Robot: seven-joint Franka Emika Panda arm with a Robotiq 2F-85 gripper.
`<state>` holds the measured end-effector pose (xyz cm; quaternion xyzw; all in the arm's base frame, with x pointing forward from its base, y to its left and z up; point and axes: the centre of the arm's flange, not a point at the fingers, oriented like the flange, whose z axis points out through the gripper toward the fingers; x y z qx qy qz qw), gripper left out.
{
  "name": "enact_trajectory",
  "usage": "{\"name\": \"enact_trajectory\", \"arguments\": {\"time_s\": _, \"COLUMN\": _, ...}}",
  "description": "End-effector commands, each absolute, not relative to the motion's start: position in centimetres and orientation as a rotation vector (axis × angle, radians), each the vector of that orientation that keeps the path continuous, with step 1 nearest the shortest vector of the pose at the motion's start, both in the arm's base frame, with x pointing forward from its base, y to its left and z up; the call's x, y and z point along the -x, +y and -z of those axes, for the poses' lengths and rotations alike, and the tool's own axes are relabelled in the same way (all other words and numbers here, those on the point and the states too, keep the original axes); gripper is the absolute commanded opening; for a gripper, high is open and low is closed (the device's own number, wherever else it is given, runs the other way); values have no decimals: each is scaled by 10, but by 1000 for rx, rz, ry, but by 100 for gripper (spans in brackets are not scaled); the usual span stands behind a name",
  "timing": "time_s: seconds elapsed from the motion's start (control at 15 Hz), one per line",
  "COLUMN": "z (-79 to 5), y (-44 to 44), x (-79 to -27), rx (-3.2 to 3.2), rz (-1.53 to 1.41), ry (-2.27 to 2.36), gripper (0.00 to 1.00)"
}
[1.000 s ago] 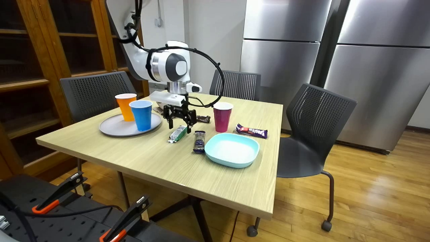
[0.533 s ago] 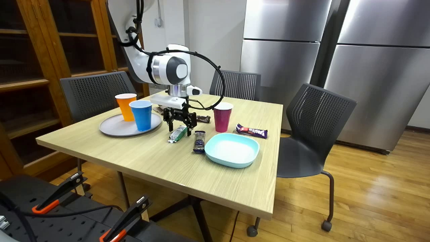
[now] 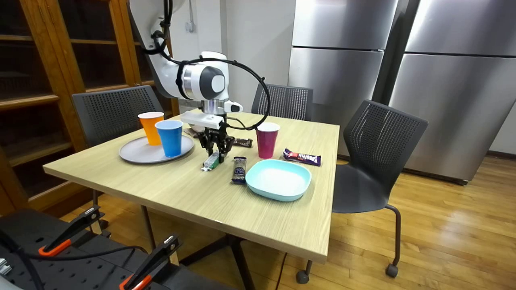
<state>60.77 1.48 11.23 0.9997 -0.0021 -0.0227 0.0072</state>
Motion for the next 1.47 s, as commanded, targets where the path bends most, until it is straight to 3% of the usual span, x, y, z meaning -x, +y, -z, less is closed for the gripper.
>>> {"name": "enact_trajectory", "arguments": {"time_s": 0.0, "z": -132, "y": 20, "x": -610, "rx": -3158, "rz": 38, "ry": 11, "gripper": 17}}
{"name": "enact_trajectory", "arguments": {"time_s": 0.73, "z": -205, "y": 34, "x": -610, "rx": -3153, "rz": -114, "ry": 18, "gripper": 16}}
{"name": "enact_trajectory", "arguments": {"time_s": 1.4, "z": -231, "y": -17, "x": -588, "rx": -3181, "rz": -173, "ry": -143, "gripper": 16}}
